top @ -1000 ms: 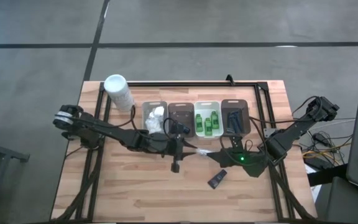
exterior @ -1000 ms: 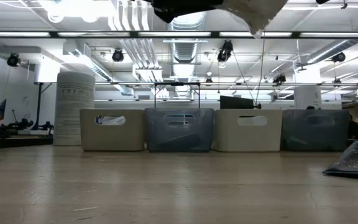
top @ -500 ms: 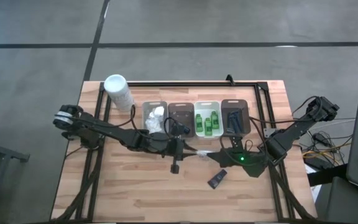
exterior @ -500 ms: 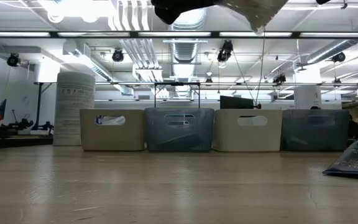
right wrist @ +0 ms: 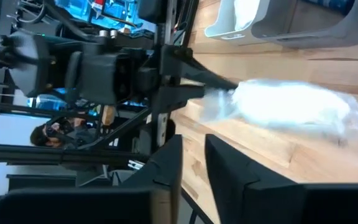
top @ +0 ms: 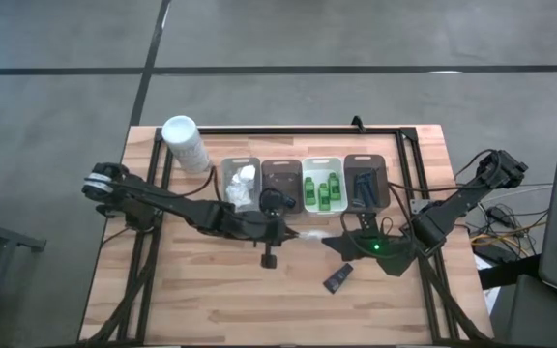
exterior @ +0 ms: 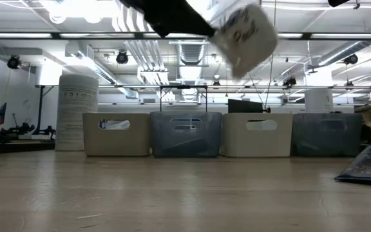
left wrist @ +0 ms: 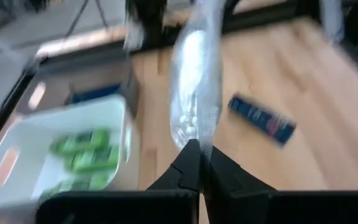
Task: Pick & Place Travel size toiletries
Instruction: Put the cotton pack into the gray bin
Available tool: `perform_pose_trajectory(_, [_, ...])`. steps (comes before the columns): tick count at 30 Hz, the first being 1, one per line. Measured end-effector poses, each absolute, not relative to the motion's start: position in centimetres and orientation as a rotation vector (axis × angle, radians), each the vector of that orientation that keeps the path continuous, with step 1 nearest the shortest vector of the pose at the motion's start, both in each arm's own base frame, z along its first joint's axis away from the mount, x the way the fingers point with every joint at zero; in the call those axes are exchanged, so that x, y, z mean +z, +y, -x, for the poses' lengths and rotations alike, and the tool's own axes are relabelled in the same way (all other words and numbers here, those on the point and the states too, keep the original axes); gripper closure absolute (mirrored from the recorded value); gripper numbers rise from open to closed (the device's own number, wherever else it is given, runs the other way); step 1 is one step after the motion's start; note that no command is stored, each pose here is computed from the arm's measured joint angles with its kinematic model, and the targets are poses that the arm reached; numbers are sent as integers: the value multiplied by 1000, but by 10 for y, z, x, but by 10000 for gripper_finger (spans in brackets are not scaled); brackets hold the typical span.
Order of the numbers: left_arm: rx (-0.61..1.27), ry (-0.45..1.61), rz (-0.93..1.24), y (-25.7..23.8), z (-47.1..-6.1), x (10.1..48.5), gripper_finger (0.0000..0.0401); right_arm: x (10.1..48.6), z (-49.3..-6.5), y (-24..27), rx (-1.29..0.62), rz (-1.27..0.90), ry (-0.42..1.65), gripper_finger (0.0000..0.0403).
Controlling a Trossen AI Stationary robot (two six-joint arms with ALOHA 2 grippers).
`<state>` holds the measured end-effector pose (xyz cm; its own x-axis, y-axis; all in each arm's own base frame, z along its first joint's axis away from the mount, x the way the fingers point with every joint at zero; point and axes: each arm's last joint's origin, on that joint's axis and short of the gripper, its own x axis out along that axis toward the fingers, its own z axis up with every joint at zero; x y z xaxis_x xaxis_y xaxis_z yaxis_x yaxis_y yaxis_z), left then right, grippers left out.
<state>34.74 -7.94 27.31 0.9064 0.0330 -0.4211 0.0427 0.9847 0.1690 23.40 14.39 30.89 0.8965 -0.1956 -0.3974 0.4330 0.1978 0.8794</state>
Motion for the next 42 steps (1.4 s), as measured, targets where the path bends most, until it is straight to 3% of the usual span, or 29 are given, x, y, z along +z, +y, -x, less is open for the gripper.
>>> perform_pose_trajectory(5, [75,571,-221,-73,-330,278,398,309,-234,144,-442,-1269,222,289])
perform_pose_trajectory(10, [281,704,-236,-52,-292,296,399,306,-232,142,-469,-1239,236,245])
perform_pose_trajectory(19, [521,927,-121,-2,-219,317,400,304,-232,138,-495,-1195,250,201])
perform_pose_trajectory(30, [403,1066,-103,5,-230,296,400,304,-232,137,-498,-1191,250,213])
perform_pose_trajectory(36, [205,1196,32,5,-238,268,400,304,-232,137,-498,-1194,249,230])
perform_pose_trajectory(42, [236,1239,100,22,-242,257,399,304,-232,137,-501,-1211,246,225])
